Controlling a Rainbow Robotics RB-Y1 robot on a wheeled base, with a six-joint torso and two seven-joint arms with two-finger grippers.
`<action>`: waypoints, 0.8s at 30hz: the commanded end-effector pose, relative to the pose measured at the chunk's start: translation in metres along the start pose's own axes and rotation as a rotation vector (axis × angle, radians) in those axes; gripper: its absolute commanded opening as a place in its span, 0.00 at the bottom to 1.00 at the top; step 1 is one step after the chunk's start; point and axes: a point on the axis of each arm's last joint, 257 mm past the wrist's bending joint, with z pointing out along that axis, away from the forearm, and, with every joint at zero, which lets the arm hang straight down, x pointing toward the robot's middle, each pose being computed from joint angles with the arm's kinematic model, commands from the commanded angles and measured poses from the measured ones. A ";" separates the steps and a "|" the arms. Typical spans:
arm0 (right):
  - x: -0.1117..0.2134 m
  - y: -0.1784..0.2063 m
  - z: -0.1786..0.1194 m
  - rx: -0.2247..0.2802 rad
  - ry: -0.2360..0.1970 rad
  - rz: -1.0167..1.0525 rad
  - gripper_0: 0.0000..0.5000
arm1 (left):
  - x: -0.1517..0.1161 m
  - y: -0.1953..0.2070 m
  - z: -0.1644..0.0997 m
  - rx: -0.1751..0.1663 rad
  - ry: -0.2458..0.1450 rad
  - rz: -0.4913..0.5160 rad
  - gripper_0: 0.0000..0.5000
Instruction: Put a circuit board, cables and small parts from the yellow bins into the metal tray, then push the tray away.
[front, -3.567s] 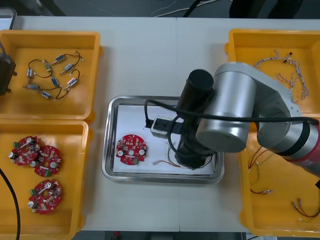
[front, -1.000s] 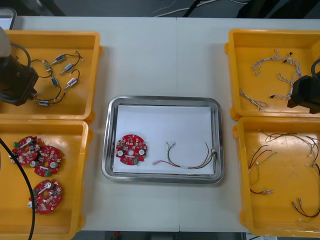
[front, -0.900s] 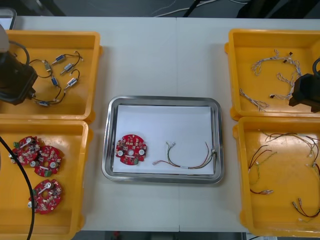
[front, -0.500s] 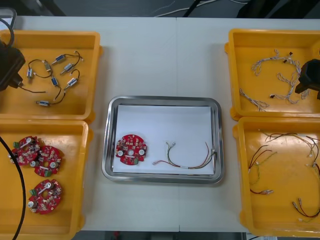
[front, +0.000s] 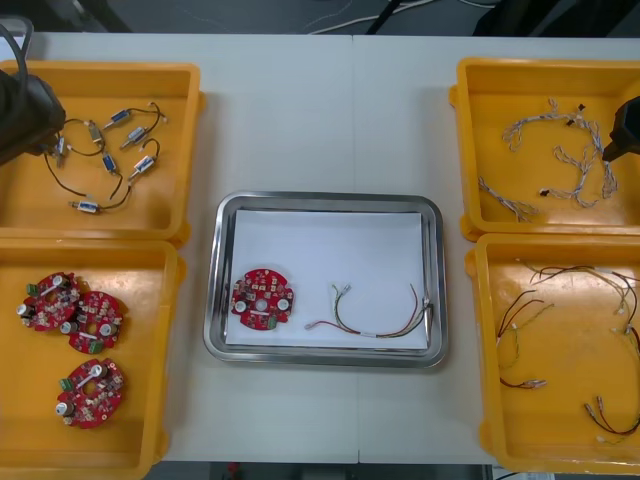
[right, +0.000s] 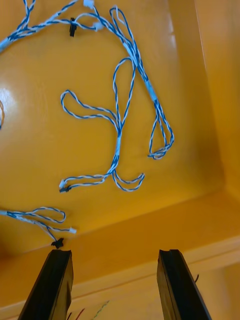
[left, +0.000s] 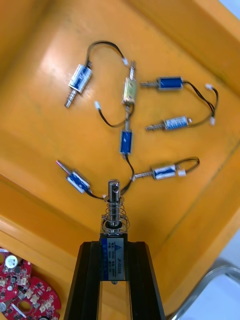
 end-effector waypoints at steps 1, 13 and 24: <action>-0.036 0.022 -0.017 -0.050 -0.079 -0.032 0.98 | 0.040 -0.016 0.000 0.012 0.006 0.103 0.00; -0.063 0.031 0.012 -0.056 -0.152 -0.017 0.98 | 0.144 -0.089 0.015 0.093 0.126 0.371 0.00; -0.071 0.031 0.036 -0.073 -0.183 0.012 0.98 | 0.204 -0.139 0.009 0.150 0.200 0.545 0.00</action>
